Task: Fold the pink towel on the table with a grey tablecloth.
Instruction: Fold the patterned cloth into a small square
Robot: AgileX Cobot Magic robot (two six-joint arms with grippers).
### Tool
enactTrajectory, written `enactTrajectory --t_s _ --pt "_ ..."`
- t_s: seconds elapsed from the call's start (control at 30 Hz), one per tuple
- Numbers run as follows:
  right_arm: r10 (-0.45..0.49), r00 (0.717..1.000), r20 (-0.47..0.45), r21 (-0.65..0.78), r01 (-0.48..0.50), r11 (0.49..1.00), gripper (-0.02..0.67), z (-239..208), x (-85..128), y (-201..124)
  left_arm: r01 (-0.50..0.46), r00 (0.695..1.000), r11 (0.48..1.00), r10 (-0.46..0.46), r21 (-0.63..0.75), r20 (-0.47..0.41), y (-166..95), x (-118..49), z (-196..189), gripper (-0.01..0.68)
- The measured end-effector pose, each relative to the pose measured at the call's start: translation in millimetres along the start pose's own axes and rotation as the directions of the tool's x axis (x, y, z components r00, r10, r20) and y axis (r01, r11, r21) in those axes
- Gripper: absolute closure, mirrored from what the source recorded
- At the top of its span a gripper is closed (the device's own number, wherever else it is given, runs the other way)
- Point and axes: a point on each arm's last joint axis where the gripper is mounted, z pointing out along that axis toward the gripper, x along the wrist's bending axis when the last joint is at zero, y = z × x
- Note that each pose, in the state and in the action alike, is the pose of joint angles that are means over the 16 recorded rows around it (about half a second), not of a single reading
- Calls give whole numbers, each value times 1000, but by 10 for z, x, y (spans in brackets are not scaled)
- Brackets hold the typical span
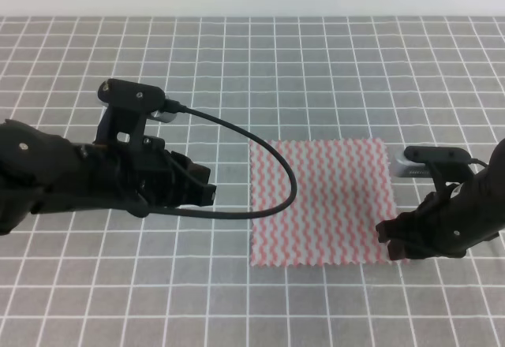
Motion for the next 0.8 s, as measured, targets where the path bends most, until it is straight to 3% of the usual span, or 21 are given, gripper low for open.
enactTrajectory --t_s 0.33,0.8 --pt "-6 1000 -1 -3 6 1000 459 -7 2 1 -2 1000 1000 2 2 -1 -3 3 6 673" --pt "-7 1000 -4 -14 7 1000 616 -26 12 31 -41 999 999 41 -4 1 6 -7 -16 672"
